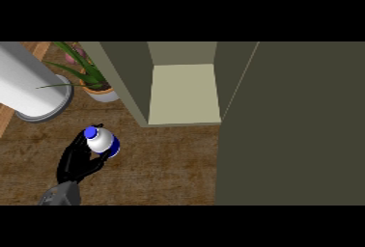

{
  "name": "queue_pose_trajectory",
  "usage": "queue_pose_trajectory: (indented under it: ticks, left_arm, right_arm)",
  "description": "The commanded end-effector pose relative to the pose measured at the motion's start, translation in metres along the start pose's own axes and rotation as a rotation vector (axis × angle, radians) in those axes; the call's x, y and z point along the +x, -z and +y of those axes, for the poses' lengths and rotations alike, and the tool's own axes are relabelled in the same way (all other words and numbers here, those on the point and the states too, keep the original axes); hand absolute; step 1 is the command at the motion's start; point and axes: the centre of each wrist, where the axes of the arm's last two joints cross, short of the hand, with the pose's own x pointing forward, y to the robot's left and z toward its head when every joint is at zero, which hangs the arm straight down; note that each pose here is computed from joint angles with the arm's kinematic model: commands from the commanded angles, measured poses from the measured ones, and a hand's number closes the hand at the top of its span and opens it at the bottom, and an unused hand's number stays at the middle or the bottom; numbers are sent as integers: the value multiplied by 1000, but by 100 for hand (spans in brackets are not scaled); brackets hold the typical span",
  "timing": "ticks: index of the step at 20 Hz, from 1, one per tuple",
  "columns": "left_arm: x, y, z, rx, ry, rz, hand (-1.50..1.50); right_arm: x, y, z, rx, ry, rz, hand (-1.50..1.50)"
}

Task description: Pick up the bottled water, place it into the cabinet and close the cabinet

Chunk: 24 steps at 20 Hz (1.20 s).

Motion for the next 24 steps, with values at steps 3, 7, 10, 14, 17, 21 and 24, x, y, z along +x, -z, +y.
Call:
queue_pose_trajectory:
  ticks: [3,7,10,14,17,21,24]
  left_arm:
    - [-10,-2,-1,-7,-156,-48,150]
    - [-12,1,-5,-52,-130,-50,150]
    - [-10,10,-16,-72,-123,-95,150]
    - [2,16,-4,-20,-104,-122,150]
    - [8,5,20,29,-100,-149,150]
    - [4,12,-6,-33,-37,-163,150]
    - [25,32,-4,-63,-42,-137,150]
  right_arm:
    - [42,-1,14,16,20,-94,-150]
    - [38,-3,10,14,30,-95,-150]
    - [43,-7,17,-1,14,-81,-150]
    - [48,-9,15,18,-13,-70,-150]
    - [50,-8,11,6,-6,-87,-150]
    - [46,-12,10,10,11,-92,-150]
    - [42,-9,6,2,-11,-85,-150]
